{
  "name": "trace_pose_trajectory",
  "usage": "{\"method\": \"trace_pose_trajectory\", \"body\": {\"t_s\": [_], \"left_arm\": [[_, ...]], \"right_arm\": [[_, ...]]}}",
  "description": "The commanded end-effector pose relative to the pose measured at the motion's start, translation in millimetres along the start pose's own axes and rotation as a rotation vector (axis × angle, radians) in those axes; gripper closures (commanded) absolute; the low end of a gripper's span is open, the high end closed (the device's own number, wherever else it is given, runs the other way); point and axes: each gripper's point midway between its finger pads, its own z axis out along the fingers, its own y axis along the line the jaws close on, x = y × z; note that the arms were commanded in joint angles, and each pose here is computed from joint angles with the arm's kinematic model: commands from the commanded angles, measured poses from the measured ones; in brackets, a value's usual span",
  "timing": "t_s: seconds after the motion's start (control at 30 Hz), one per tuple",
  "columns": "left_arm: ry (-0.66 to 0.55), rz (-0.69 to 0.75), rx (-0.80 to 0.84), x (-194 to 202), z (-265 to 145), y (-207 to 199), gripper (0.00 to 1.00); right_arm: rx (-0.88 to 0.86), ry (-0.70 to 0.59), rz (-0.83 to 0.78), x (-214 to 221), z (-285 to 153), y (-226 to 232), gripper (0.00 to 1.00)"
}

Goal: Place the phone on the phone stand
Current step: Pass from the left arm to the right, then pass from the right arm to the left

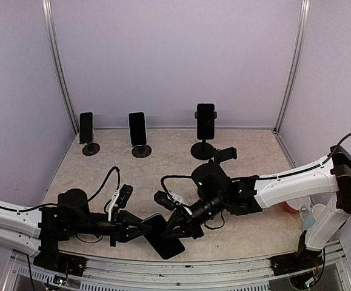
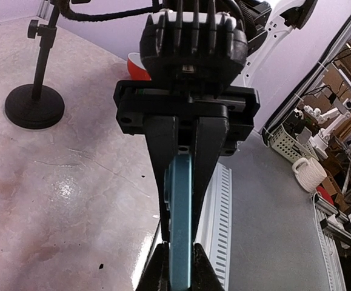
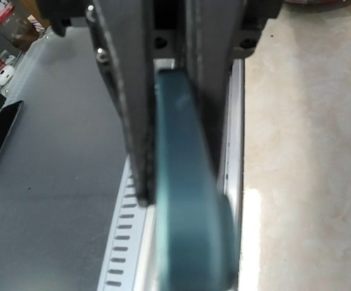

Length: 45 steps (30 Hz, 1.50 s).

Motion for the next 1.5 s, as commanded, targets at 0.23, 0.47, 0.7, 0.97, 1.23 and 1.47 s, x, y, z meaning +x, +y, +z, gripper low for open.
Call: {"method": "trace_pose_trajectory", "body": {"t_s": [0.23, 0.47, 0.7, 0.97, 1.23, 1.47], "left_arm": [[-0.11, -0.008, 0.011, -34.7, 0.3, -8.3, 0.48], [-0.117, -0.011, 0.009, -34.6, -0.4, -7.7, 0.21], [-0.121, -0.013, 0.008, -33.7, 0.5, -8.1, 0.04], [-0.114, -0.011, 0.02, -31.4, 3.7, -11.4, 0.01], [-0.106, -0.006, 0.03, -29.6, 6.1, -14.3, 0.02], [-0.097, -0.003, 0.048, -27.3, 9.5, -17.1, 0.06]], "right_arm": [[0.078, -0.068, -0.062, -18.1, -9.2, -12.6, 1.0], [0.152, -0.169, -0.091, -32.5, -33.1, -16.8, 1.0], [0.201, -0.268, -0.137, -45.4, -52.4, -10.0, 1.0], [0.168, -0.373, -0.163, -59.4, -64.8, 5.4, 1.0], [0.069, -0.486, -0.172, -76.5, -72.6, 25.7, 1.0], [0.04, -0.592, -0.123, -89.5, -79.3, 27.1, 1.0]]}}
